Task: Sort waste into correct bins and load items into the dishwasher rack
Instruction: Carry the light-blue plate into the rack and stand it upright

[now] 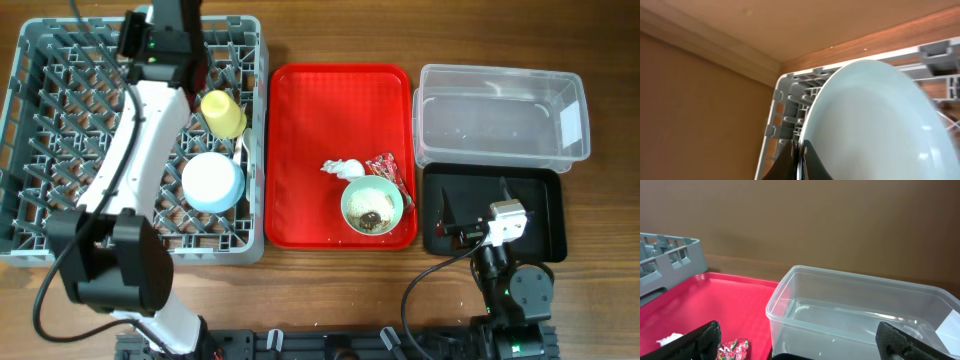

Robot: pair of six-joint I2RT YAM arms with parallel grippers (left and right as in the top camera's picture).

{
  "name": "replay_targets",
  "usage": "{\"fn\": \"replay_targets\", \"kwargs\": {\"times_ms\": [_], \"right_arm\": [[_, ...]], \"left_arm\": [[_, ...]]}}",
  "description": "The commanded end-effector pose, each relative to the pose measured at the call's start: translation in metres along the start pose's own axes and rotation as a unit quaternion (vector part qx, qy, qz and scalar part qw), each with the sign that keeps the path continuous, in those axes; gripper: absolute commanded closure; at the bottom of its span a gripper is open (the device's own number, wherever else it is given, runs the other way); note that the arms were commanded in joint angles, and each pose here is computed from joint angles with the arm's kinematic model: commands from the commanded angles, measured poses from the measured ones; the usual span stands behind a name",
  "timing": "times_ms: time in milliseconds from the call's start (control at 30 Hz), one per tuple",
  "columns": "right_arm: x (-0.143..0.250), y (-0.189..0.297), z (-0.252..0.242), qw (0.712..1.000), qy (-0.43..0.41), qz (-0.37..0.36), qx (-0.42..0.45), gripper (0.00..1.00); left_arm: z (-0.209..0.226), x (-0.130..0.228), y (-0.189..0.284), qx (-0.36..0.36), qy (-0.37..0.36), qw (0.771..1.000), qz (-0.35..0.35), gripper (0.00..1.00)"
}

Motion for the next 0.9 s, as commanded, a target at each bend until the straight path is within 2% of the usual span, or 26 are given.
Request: {"fn": "replay_targets", "kwargs": {"times_ms": [0, 133, 267, 367, 600, 667, 767, 867], "right_arm": [[0.0, 0.0, 0.0, 1.0, 0.003, -0.002, -0.002, 0.0], [0.0, 0.0, 0.0, 1.0, 0.003, -0.002, -0.002, 0.0], [0.0, 0.0, 0.0, 1.0, 0.003, -0.002, -0.002, 0.0], [0.0, 0.0, 0.0, 1.0, 0.003, -0.002, -0.002, 0.0], [0.0, 0.0, 0.0, 1.0, 0.003, -0.002, -0.002, 0.0], [0.0, 0.0, 0.0, 1.0, 0.003, -0.002, -0.002, 0.0], [0.0, 0.0, 0.0, 1.0, 0.003, -0.002, -0.002, 0.0], [0.0, 0.0, 0.0, 1.0, 0.003, -0.002, -0.002, 0.0]], "left_arm": [[-0.011, -0.004, 0.002, 0.002, -0.01, 1.0, -0.004, 0.95], [-0.019, -0.009, 0.008, 0.012, -0.013, 1.0, -0.013, 0.95], [-0.031, -0.013, 0.013, 0.037, 0.013, 0.999, -0.022, 0.95], [-0.049, -0.012, 0.017, 0.087, 0.027, 0.996, -0.026, 0.94], [-0.076, 0.003, 0.01, 0.123, 0.041, 0.992, 0.007, 0.92], [-0.081, 0.003, 0.01, 0.134, 0.063, 0.989, 0.011, 0.9], [-0.082, 0.003, 0.011, 0.136, 0.089, 0.987, 0.013, 0.85], [-0.081, 0.002, 0.013, 0.136, 0.107, 0.985, 0.013, 0.68]]}}
Point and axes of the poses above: each gripper's point midway between its finger pads, its own y axis back along the fingers, its own z axis along the line the jaws close on, x = y × z, the point moved 2 cm from there along y, back along the fingers, and after that the axes turned 3 degrees about -y, right-handed, at the moved point
